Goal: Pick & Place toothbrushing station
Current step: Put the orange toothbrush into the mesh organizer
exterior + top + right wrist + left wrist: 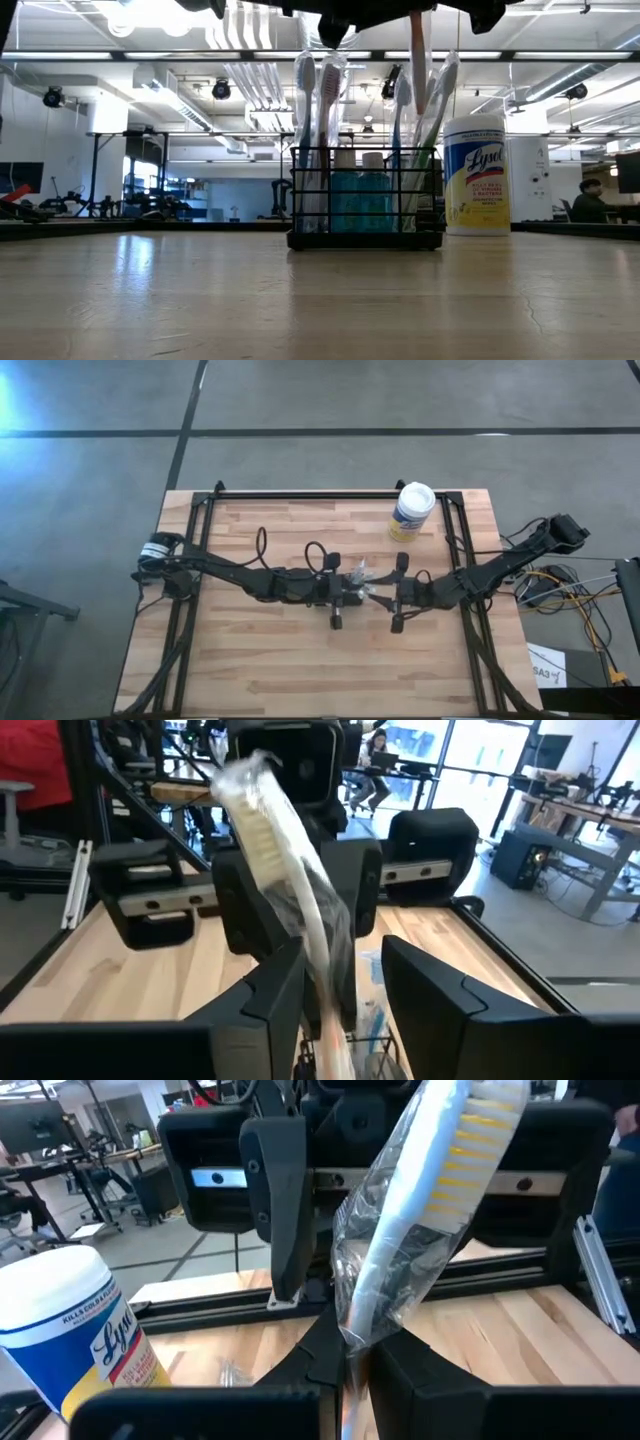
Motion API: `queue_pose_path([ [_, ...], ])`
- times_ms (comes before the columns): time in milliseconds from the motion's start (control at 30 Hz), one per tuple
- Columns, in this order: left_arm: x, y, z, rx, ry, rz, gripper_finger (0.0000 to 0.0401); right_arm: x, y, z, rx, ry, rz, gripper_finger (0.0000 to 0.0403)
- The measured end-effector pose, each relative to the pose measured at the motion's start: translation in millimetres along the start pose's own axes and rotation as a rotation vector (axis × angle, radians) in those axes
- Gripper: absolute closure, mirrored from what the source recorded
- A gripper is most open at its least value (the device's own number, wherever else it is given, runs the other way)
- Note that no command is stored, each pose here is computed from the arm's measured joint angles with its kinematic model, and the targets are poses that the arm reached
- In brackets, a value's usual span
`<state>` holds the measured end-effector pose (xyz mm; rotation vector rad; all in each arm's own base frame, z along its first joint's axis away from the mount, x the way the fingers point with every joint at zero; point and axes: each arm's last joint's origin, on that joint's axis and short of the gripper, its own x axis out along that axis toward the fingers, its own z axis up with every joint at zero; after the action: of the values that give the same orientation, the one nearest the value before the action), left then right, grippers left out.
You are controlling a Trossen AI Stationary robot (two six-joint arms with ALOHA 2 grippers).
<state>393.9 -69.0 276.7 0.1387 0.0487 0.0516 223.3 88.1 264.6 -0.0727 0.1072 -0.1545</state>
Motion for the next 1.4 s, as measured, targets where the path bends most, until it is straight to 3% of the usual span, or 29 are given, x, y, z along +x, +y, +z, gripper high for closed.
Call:
queue_pose_path([
  [567, 1.1, 4.8, -0.3, 0.006, -0.002, 0.011, 0.0375, 2.4, -1.5, 3.2, 0.010, -0.030, 0.079, 0.0294],
  [900, 2.3, 8.7, 0.6, 0.003, -0.005, 0.006, 0.0375, 5.6, -7.2, 3.9, 0.016, -0.037, 0.054, 0.0290],
  [1133, 4.8, 9.4, 8.2, 0.008, 0.001, -0.015, 0.0375, 7.5, -9.6, 3.4, 0.009, -0.034, 0.042, 0.0318],
  [1400, 5.0, 9.5, 7.9, 0.005, 0.011, -0.019, 0.0375, 7.6, -9.3, 3.1, -0.030, -0.033, 0.048, 0.0385],
])
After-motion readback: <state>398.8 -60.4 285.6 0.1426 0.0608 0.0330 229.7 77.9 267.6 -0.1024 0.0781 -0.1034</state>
